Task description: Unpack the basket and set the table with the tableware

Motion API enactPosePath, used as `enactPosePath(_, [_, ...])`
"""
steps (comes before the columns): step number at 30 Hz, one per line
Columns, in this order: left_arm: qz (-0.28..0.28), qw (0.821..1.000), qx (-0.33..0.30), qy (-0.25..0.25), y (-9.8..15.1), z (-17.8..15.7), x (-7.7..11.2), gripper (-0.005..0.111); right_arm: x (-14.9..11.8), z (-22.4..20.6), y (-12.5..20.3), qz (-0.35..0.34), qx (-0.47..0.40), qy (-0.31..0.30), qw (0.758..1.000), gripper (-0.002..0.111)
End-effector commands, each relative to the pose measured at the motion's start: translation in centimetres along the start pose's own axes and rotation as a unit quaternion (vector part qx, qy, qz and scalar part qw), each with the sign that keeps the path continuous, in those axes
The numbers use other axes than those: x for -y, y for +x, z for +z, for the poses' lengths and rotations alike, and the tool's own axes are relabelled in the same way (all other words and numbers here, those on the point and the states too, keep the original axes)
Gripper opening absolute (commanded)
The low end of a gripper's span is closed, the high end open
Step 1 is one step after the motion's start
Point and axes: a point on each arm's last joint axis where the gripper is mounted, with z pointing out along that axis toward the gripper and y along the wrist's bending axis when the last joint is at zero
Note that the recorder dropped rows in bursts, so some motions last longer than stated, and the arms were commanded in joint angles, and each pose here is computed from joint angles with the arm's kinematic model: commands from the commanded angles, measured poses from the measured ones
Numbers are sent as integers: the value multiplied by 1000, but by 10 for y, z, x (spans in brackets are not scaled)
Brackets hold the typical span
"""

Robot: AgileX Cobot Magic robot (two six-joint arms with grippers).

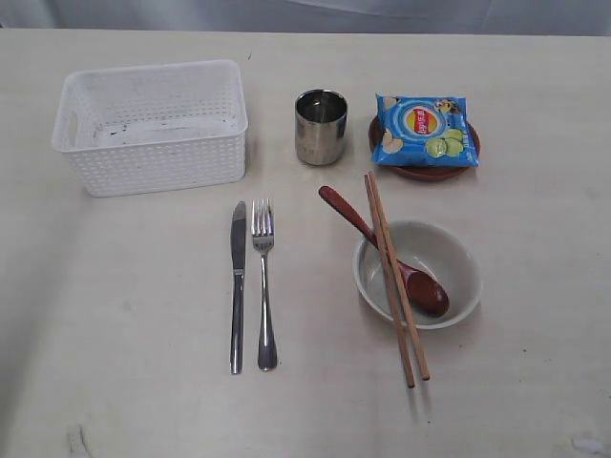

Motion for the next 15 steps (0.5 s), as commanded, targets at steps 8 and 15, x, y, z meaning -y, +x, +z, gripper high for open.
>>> enactPosePath(8, [-15, 999, -48, 12, 69, 7, 6, 0, 1, -1, 0, -3, -2, 3, 1000, 0])
enactPosePath(15, [-6, 993, -118, 10, 94, 5, 6, 0, 1, -1, 0, -3, -2, 3, 1000, 0])
